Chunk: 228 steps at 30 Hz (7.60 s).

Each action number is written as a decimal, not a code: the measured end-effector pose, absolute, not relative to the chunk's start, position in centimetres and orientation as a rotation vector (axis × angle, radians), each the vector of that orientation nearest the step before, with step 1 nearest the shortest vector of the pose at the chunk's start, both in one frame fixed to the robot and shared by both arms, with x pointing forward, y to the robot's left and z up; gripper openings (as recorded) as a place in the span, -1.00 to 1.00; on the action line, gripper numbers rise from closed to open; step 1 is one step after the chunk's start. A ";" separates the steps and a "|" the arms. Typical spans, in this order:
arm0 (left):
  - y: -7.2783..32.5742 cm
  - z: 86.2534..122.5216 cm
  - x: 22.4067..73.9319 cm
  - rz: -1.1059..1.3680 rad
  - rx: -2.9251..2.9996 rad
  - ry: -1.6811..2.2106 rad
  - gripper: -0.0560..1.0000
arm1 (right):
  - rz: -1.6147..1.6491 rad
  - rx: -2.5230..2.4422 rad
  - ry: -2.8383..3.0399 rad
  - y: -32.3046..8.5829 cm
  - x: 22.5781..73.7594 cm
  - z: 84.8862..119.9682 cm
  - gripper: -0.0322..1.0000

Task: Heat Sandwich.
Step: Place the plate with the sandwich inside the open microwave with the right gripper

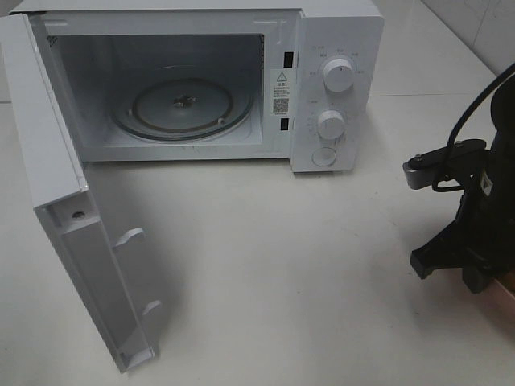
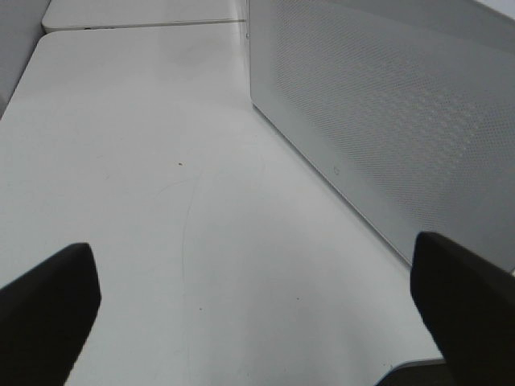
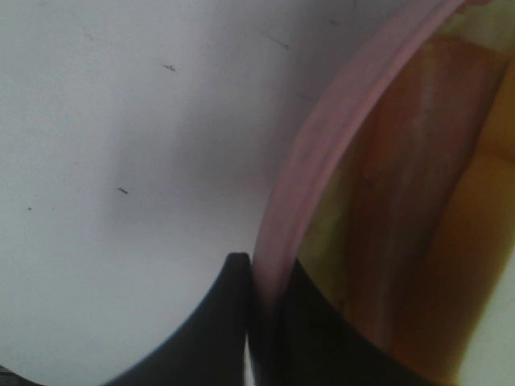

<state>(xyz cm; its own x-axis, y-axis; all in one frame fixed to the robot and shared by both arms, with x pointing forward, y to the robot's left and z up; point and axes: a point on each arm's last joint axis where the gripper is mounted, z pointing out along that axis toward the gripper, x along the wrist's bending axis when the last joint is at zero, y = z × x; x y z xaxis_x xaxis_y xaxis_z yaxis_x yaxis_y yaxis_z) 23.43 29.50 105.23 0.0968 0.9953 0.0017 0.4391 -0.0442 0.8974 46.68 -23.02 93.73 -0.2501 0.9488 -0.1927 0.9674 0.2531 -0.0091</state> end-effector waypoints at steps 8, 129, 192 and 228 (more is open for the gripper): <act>29.5 105.2 23.4 0.904 1.598 1.448 0.95 | -0.254 1.698 2.421 -21.4 45.8 93.8 -0.80; 29.5 105.2 23.4 0.904 1.598 1.448 0.95 | 0.146 -0.889 2.563 -15.2 42.3 99.2 -0.80; 29.5 105.2 23.4 0.904 1.598 1.448 0.95 | 0.270 -1.071 2.417 -5.8 52.8 97.2 -0.80; 29.5 105.2 23.4 0.904 1.598 1.448 0.95 | 0.204 -0.978 2.401 0.6 61.9 95.2 -0.80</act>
